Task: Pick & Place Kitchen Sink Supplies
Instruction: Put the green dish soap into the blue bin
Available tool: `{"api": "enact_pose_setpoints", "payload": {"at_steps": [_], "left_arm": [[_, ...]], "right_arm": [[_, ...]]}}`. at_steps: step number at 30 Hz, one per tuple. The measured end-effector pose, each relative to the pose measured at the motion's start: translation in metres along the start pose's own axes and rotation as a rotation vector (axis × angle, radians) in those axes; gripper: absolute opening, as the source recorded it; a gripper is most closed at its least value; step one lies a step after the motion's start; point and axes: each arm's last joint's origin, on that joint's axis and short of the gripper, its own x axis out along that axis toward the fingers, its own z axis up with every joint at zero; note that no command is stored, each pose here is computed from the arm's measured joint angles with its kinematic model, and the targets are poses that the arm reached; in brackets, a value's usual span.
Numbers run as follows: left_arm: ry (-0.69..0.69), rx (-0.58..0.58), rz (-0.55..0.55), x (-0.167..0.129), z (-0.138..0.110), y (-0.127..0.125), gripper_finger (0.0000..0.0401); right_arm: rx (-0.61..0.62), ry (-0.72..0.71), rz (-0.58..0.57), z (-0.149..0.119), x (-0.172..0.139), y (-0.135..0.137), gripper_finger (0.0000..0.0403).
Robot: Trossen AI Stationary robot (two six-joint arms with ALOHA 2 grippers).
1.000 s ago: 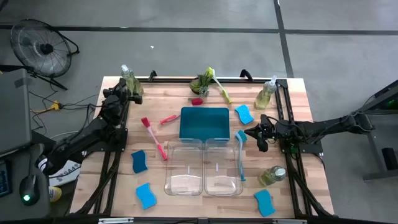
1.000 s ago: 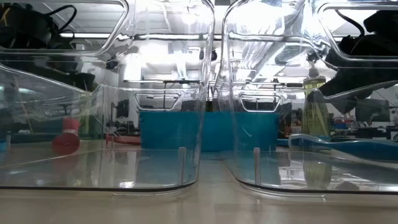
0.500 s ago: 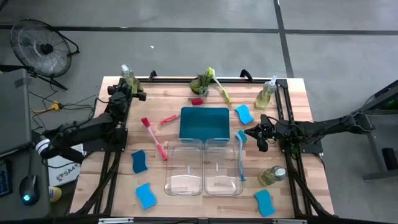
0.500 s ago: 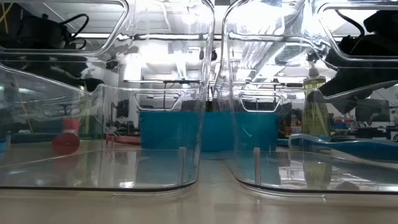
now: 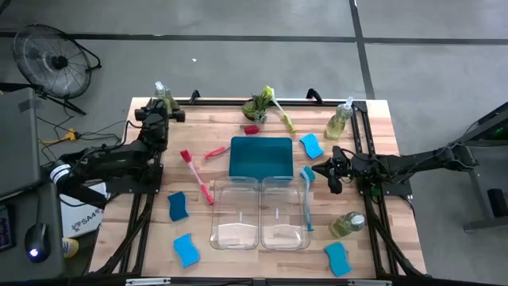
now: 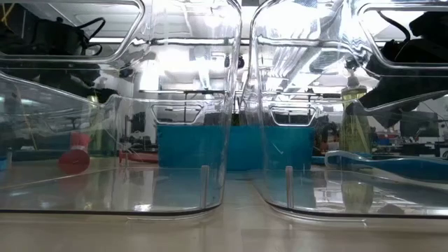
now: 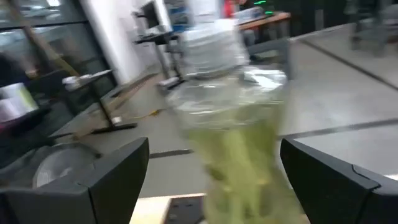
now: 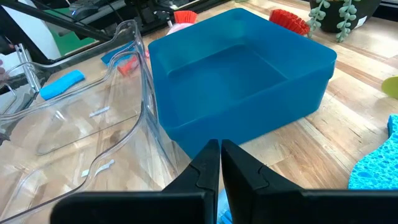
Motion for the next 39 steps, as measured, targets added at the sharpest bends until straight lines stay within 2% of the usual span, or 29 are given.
{"api": "enact_pose_setpoints", "payload": {"at_steps": [6,11,19,25,32,39], "left_arm": [[0.008,0.016,-0.041,0.001,-0.002,-0.003,0.0357],[0.018,0.028,0.012,0.005,0.002,-0.006,0.0359],[0.019,0.045,0.036,0.006,0.004,-0.006,0.0375],[0.023,0.018,0.041,0.007,0.005,-0.007,0.0377],[0.036,-0.085,0.098,0.010,0.012,-0.015,0.0377],[0.060,-0.077,0.141,0.014,0.013,-0.028,0.0376]], "right_arm": [[0.000,0.000,0.000,0.000,0.000,0.000,0.0012],[0.000,0.000,0.000,0.000,0.000,0.000,0.0012],[0.000,0.000,0.000,0.000,0.000,0.000,0.0012],[0.000,0.000,0.000,0.000,0.000,0.000,0.0012],[0.000,-0.001,0.000,0.000,0.000,0.000,0.0012],[0.000,0.000,0.000,0.000,0.000,0.000,0.0012]]}}
